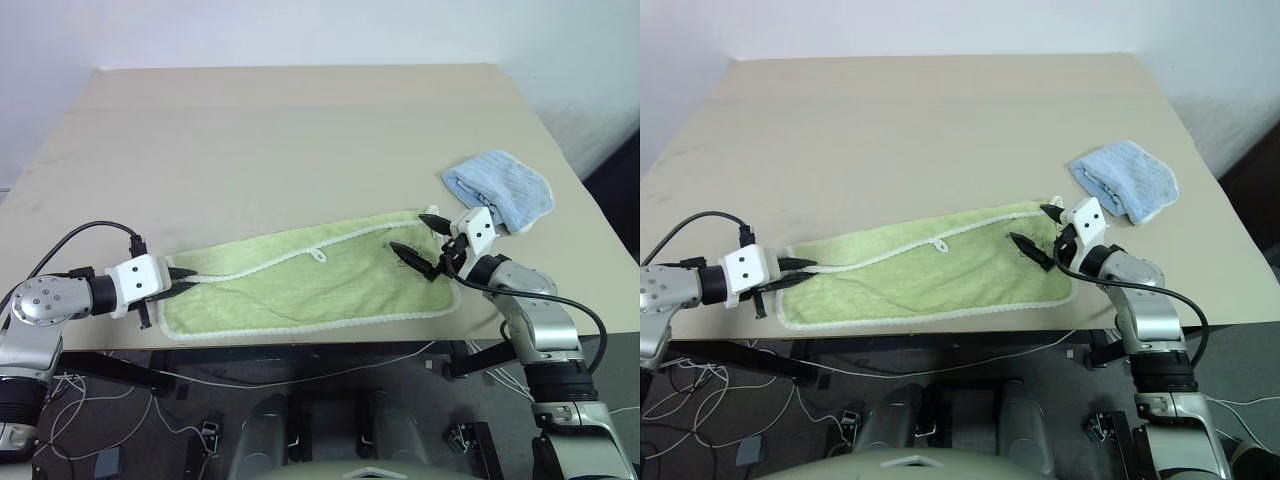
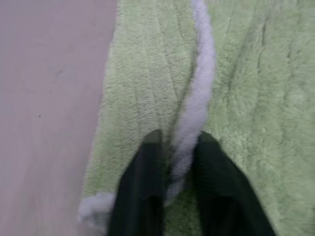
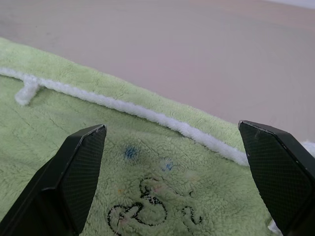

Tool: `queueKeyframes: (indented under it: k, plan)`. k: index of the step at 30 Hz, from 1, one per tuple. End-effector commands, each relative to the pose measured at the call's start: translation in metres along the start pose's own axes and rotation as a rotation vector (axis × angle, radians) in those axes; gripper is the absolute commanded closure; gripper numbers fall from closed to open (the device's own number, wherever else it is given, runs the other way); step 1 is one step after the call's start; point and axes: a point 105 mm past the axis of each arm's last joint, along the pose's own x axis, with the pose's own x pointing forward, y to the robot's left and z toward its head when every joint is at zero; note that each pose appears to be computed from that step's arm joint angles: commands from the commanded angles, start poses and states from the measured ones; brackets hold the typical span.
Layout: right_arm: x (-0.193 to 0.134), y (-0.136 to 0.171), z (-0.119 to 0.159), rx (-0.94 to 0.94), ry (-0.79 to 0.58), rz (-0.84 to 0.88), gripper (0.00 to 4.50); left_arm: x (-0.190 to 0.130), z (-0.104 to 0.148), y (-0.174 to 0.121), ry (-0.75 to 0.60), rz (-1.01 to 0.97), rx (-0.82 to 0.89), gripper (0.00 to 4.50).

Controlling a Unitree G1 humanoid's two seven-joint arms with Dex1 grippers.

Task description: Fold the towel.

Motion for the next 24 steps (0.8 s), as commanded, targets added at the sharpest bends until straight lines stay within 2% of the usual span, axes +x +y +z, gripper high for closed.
queueKeyframes:
  k: [1, 3, 8, 14, 24]
  plan:
    - [-0.001, -0.006, 0.018, -0.057, -0.039, -0.007, 0.0, -0.008, 0.012, 0.007, -0.065, 0.039, -0.034, 4.44]
    - [0.0, -0.011, 0.02, -0.095, -0.033, -0.023, 0.0, -0.012, 0.014, 0.012, -0.09, 0.077, -0.084, 4.44]
    - [0.004, -0.029, 0.021, -0.336, 0.048, -0.067, 0.0, -0.021, 0.015, 0.023, -0.117, 0.146, -0.17, 4.44]
    - [0.009, -0.05, 0.01, -0.778, 0.214, -0.041, 0.0, -0.019, 0.019, 0.023, -0.142, 0.18, -0.207, 4.44]
    - [0.025, -0.063, 0.005, -1.152, 0.254, -0.026, 0.0, -0.008, 0.021, 0.012, -0.156, 0.182, -0.232, 4.44]
